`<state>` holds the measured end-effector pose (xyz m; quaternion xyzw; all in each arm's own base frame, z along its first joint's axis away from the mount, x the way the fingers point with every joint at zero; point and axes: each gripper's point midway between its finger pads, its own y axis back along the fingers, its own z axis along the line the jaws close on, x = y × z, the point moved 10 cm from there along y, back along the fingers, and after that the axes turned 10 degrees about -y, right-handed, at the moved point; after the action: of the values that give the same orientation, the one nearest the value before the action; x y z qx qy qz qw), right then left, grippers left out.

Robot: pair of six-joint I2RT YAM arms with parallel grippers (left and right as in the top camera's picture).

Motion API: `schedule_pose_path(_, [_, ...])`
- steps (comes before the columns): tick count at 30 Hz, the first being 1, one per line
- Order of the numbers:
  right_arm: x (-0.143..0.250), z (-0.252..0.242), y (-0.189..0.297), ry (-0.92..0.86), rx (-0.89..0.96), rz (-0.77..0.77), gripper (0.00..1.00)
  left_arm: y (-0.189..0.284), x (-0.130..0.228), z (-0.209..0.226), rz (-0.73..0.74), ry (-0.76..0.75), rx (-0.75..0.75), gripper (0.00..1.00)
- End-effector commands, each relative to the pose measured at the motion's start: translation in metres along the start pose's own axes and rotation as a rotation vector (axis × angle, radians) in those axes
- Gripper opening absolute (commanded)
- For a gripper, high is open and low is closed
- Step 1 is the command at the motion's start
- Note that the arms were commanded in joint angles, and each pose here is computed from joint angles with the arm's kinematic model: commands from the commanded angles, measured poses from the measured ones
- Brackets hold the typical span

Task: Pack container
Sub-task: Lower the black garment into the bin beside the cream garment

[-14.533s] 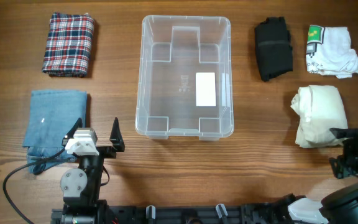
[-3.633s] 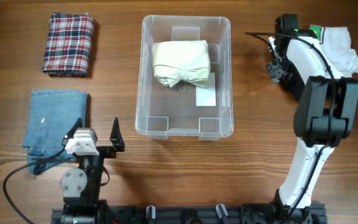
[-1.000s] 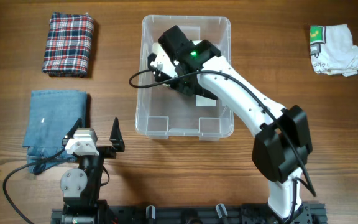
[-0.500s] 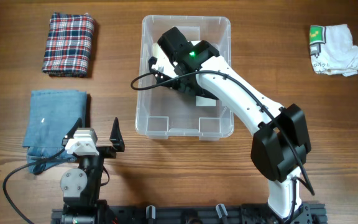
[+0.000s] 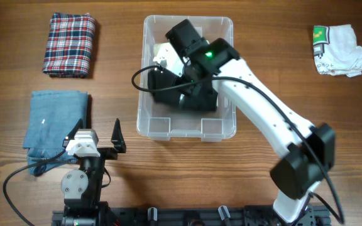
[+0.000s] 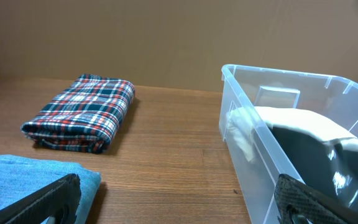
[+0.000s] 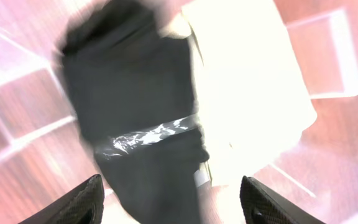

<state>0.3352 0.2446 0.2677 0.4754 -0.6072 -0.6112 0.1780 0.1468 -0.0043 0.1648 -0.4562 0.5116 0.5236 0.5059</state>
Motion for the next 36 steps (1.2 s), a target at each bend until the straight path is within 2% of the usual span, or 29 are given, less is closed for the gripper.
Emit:
schedule_pose_path(1, [-0.005,0.004,0.026,-0.070,-0.053,-0.096,0.71,0.000,0.001,0.001,0.002,-0.015,-0.011,1.00])
schedule_pose_path(6, [-0.008,0.002,0.020,-0.162,-0.053,-0.105,0.70,0.000,0.001,0.001,0.002,-0.015,-0.011,1.00])
schedule_pose_path(13, [-0.005,0.001,-0.018,-0.249,-0.047,-0.031,0.56,0.000,0.001,0.001,0.002,-0.015,-0.011,1.00])
schedule_pose_path(16, [0.001,-0.006,-0.037,-0.329,-0.039,0.020,0.46,0.000,0.001,0.001,0.002,-0.015,-0.011,1.00])
schedule_pose_path(21, [0.015,-0.019,-0.058,-0.503,-0.006,0.113,0.12,0.000,0.001,0.001,0.002,-0.015,-0.011,1.00])
schedule_pose_path(24, [0.027,-0.023,-0.059,-0.609,0.029,0.187,0.04,0.000,0.001,0.001,0.002,-0.015,-0.011,1.00])
schedule_pose_path(29, [0.035,-0.021,-0.060,-0.695,0.054,0.239,0.04,0.000,0.001,0.001,0.001,-0.015,-0.011,1.00])
schedule_pose_path(36, [0.047,-0.014,-0.073,-0.725,0.013,0.297,0.04,0.000,0.001,0.001,0.002,-0.015,-0.011,1.00])
